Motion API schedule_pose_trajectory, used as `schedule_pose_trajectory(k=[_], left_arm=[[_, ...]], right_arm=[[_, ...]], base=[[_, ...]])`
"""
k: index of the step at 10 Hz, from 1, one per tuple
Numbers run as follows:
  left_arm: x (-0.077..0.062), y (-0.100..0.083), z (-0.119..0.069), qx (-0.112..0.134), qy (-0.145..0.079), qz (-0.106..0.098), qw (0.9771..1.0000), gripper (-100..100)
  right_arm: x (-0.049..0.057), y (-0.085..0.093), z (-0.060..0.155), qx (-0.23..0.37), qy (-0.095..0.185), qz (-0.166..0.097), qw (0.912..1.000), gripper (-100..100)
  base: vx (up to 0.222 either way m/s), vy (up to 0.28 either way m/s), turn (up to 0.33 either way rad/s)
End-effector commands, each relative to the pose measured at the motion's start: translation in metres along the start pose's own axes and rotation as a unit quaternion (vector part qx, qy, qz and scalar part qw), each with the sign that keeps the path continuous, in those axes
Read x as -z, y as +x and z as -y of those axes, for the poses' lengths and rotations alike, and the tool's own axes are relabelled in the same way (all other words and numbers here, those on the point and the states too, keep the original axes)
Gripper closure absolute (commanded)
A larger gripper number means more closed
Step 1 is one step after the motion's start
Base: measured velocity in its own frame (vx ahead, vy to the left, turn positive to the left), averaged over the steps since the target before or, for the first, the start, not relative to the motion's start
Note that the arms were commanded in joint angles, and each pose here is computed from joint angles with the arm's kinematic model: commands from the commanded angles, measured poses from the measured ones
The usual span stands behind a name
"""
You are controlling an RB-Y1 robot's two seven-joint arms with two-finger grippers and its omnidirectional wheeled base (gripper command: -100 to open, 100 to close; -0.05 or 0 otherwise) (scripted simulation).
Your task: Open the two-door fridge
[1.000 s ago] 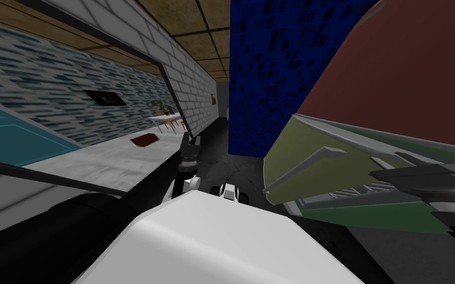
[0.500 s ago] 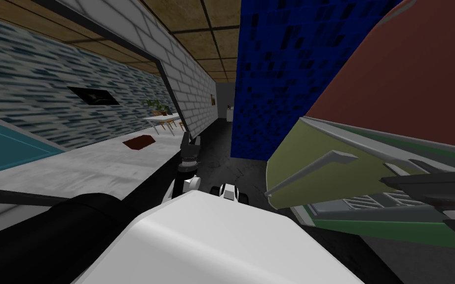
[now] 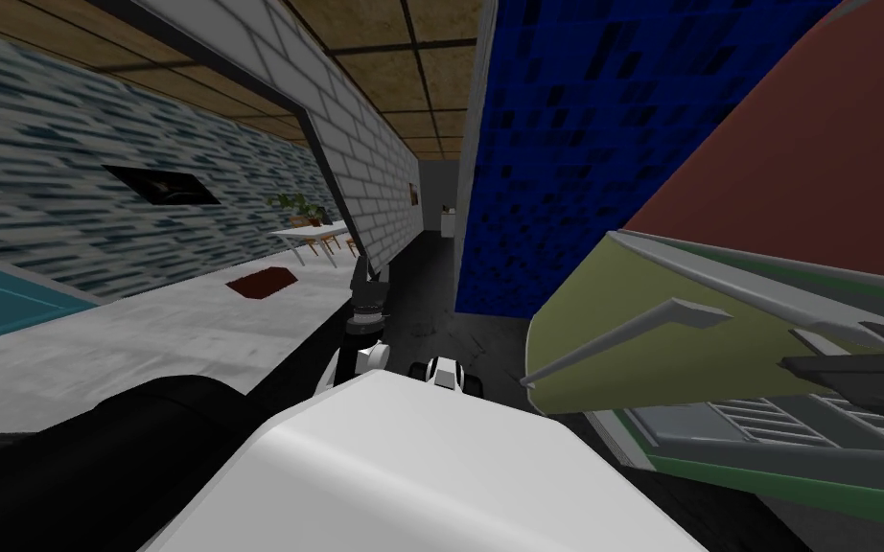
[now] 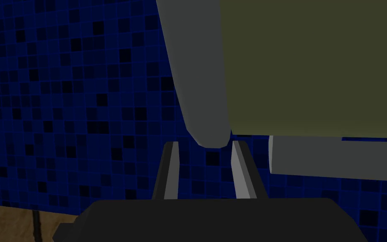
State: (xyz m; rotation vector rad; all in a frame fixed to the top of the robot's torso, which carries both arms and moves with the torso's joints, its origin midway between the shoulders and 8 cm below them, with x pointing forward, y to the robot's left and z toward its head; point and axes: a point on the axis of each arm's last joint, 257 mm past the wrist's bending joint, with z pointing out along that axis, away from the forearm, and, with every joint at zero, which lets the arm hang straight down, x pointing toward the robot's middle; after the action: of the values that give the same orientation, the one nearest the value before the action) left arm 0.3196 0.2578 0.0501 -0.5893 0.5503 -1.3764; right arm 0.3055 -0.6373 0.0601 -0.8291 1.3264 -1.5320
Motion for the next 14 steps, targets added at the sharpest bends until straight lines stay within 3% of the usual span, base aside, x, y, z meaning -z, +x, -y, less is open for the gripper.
schedule_pose_trajectory(k=[1,3,4,5,6,7,8,11,14], left_arm=[[0.0,0.0,0.0,0.0,0.0,0.0,1.0,0],[0.0,0.0,0.0,0.0,0.0,0.0,1.0,0],[0.0,0.0,0.0,0.0,0.0,0.0,1.0,0],[0.0,0.0,0.0,0.0,0.0,0.0,1.0,0],[0.0,0.0,0.0,0.0,0.0,0.0,1.0,0],[0.0,0.0,0.0,0.0,0.0,0.0,1.0,0],[0.0,0.0,0.0,0.0,0.0,0.0,1.0,0],[0.0,0.0,0.0,0.0,0.0,0.0,1.0,0],[0.0,0.0,0.0,0.0,0.0,0.0,1.0,0]], right_arm=[[0.0,0.009,0.02,0.011,0.018,-0.019,0.9996,100],[0.005,0.03,0.027,0.019,0.026,-0.052,0.9981,100],[0.005,0.03,0.027,0.019,0.026,-0.052,0.9981,100],[0.008,0.041,0.031,0.024,0.03,-0.069,0.9969,100],[0.01,0.039,0.018,0.018,0.017,-0.065,0.9976,100],[0.015,0.055,0.016,0.021,0.015,-0.089,0.9957,100],[0.015,0.055,0.016,0.021,0.015,-0.089,0.9957,100],[0.024,0.079,0.024,0.03,0.021,-0.126,0.9914,100],[0.029,0.091,0.027,0.034,0.025,-0.144,0.9886,100]], base=[[0.175,0.311,-0.021],[0.21,0.28,-0.02],[0.192,0.288,-0.014],[0.194,0.333,0.0],[0.095,0.16,-0.022],[0.174,0.143,-0.006],[0.21,0.133,-0.036],[0.214,0.176,-0.009],[0.196,0.156,-0.004]])
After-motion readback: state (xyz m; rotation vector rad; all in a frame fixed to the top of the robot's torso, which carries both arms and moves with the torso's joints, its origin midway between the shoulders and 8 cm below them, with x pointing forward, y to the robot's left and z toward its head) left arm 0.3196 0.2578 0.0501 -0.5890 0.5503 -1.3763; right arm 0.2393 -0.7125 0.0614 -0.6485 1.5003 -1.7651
